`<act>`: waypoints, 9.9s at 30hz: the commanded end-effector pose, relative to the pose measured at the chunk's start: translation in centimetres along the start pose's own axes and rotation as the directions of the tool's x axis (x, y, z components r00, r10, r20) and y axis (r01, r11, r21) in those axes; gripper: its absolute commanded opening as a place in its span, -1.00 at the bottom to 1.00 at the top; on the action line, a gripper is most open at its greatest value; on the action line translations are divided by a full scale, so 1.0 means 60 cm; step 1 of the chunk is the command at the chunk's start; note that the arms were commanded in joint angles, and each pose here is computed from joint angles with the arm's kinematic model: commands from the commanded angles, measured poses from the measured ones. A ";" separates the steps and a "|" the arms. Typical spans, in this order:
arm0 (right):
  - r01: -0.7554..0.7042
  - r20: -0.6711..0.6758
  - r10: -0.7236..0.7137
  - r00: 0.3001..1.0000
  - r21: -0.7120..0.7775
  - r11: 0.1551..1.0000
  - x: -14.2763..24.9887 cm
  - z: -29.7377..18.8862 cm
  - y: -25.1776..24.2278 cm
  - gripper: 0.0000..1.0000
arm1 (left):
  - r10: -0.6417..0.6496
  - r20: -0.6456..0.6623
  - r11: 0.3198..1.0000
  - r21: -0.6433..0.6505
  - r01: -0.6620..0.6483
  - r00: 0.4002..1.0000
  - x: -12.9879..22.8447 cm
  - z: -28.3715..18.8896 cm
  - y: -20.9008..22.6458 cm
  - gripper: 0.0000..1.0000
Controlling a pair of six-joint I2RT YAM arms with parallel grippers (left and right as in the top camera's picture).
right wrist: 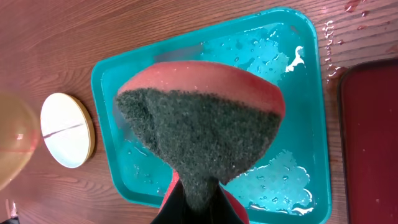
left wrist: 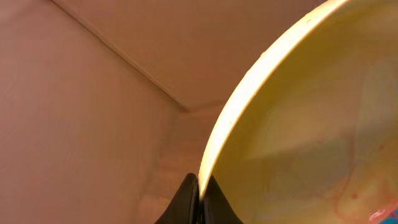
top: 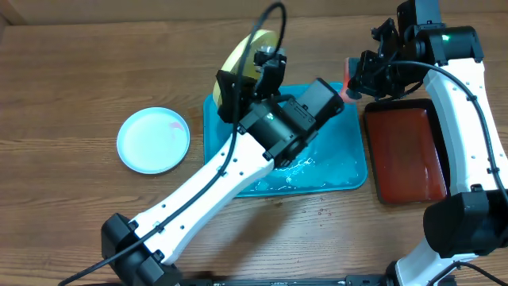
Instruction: Clean dirty plates on tray and stack at the side
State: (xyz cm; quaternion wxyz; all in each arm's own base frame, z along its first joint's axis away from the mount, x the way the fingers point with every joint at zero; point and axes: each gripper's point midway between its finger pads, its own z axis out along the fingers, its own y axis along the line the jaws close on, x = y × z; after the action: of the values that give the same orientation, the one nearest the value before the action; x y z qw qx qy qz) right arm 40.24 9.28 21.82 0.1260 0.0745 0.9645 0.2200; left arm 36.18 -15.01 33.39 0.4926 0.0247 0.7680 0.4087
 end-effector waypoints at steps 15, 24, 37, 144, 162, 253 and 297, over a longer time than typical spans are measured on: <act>-0.006 0.013 0.006 1.000 0.002 1.000 -0.006 -0.005 -0.003 -0.92 | -0.067 -0.050 0.993 0.098 0.072 0.996 0.006 -0.005 -0.011 -0.91; -0.006 0.013 0.006 1.000 0.002 1.000 -0.006 -0.005 -0.003 -0.92 | -0.166 -0.507 0.849 0.364 0.384 0.846 0.100 0.065 -0.019 -0.91; -0.006 0.013 0.006 1.000 0.002 1.000 -0.006 -0.005 -0.003 -0.92 | -0.222 -0.878 0.701 0.159 0.695 0.424 0.319 0.212 0.104 -0.91; -0.050 0.447 0.018 0.894 0.059 0.997 0.074 -0.313 -0.022 1.00 | -0.155 -0.642 0.644 0.510 0.570 0.751 0.175 0.275 -0.029 0.99; -0.045 0.578 -0.088 0.812 0.212 0.976 0.122 -0.387 -0.045 1.00 | -0.154 -0.642 0.644 0.511 0.569 0.751 0.174 0.274 -0.030 0.99; 0.265 0.922 -0.265 0.282 0.191 0.945 0.243 -0.053 -0.164 1.00 | -0.503 -0.031 0.659 0.632 0.407 0.864 0.192 0.099 0.121 0.99; 0.265 0.922 -0.265 0.282 0.191 0.945 0.243 -0.053 -0.164 1.00 | -0.474 0.235 0.789 0.541 0.291 0.849 0.432 0.061 0.050 0.99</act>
State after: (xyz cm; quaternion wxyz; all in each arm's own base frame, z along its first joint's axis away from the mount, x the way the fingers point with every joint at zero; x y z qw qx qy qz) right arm 24.52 2.15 17.34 0.6907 0.0276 0.7135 0.1141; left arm 24.64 0.42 15.49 0.6721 0.0610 0.7345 0.0716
